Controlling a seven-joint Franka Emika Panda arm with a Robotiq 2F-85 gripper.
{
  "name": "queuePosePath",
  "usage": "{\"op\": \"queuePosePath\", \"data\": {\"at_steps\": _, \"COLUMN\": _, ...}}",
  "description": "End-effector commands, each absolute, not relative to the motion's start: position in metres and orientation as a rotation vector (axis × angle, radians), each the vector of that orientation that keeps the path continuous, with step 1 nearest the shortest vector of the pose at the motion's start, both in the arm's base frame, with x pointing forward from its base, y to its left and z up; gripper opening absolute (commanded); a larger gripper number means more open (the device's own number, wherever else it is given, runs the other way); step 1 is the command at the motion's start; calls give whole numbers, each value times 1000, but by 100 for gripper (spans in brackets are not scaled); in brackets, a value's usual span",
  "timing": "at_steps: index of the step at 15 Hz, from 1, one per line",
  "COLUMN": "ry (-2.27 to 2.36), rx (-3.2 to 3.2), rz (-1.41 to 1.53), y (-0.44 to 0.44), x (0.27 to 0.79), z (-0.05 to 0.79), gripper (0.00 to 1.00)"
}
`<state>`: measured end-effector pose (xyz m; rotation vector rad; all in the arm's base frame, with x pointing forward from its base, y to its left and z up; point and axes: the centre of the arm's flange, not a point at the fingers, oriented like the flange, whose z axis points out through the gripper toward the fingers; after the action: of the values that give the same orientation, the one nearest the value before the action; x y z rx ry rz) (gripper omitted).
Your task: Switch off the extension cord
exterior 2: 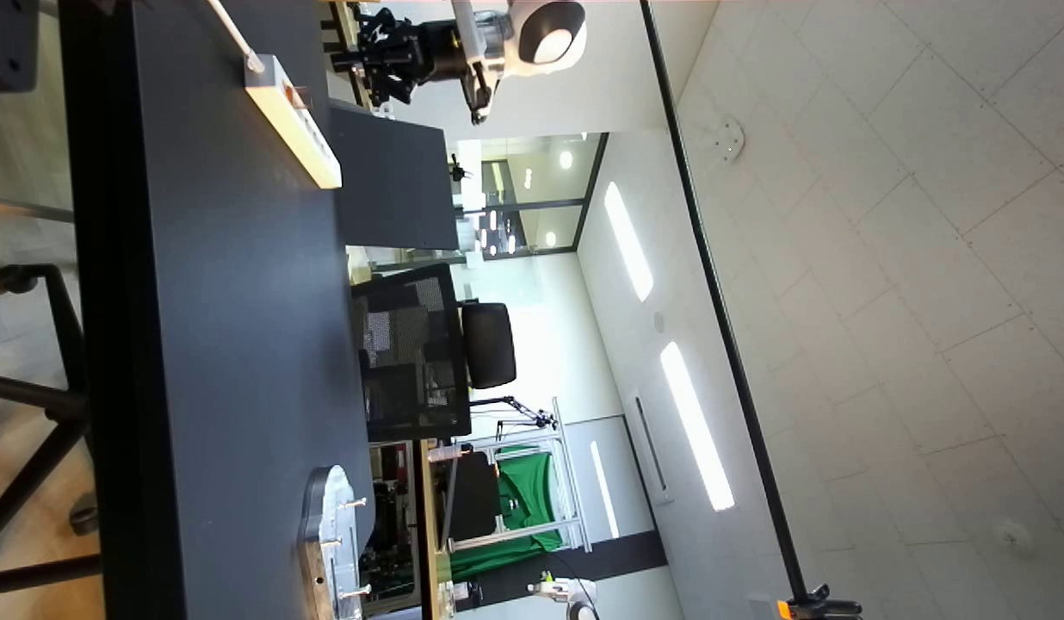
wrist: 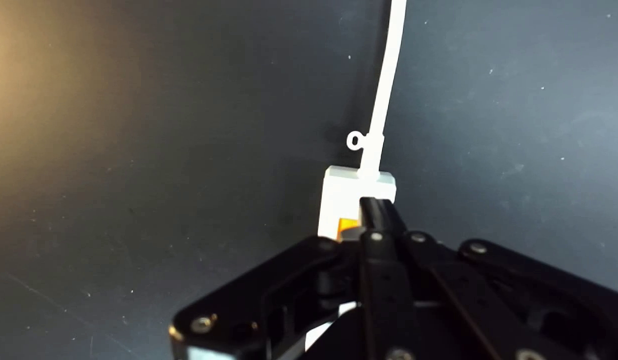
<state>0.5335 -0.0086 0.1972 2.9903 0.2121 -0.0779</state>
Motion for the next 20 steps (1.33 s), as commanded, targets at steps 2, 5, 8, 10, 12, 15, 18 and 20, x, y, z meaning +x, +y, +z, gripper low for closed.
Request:
{"op": "queuePosePath", "data": {"at_steps": 2, "ry": 122, "rx": 2977, "rz": -38, "y": -2, "x": 552, "z": 171, "gripper": 0}}
{"op": "queuePosePath", "data": {"at_steps": 5, "ry": 96, "rx": 2975, "rz": 4, "y": 0, "x": 561, "z": 158, "gripper": 0}}
{"op": "queuePosePath", "data": {"at_steps": 8, "ry": 70, "rx": 2973, "rz": 41, "y": 0, "x": 570, "z": 148, "gripper": 0}}
{"op": "queuePosePath", "data": {"at_steps": 10, "ry": 60, "rx": 2971, "rz": 48, "y": 0, "x": 574, "z": 143, "gripper": 0}}
{"op": "queuePosePath", "data": {"at_steps": 12, "ry": 54, "rx": 2964, "rz": 34, "y": 0, "x": 577, "z": 137, "gripper": 0}}
{"op": "queuePosePath", "data": {"at_steps": 15, "ry": 35, "rx": 2964, "rz": 24, "y": -1, "x": 581, "z": 130, "gripper": 0}}
{"op": "queuePosePath", "data": {"at_steps": 18, "ry": 19, "rx": 2963, "rz": 17, "y": -3, "x": 584, "z": 123, "gripper": 0}}
{"op": "queuePosePath", "data": {"at_steps": 20, "ry": 4, "rx": 2964, "rz": 15, "y": -5, "x": 586, "z": 122, "gripper": 0}}
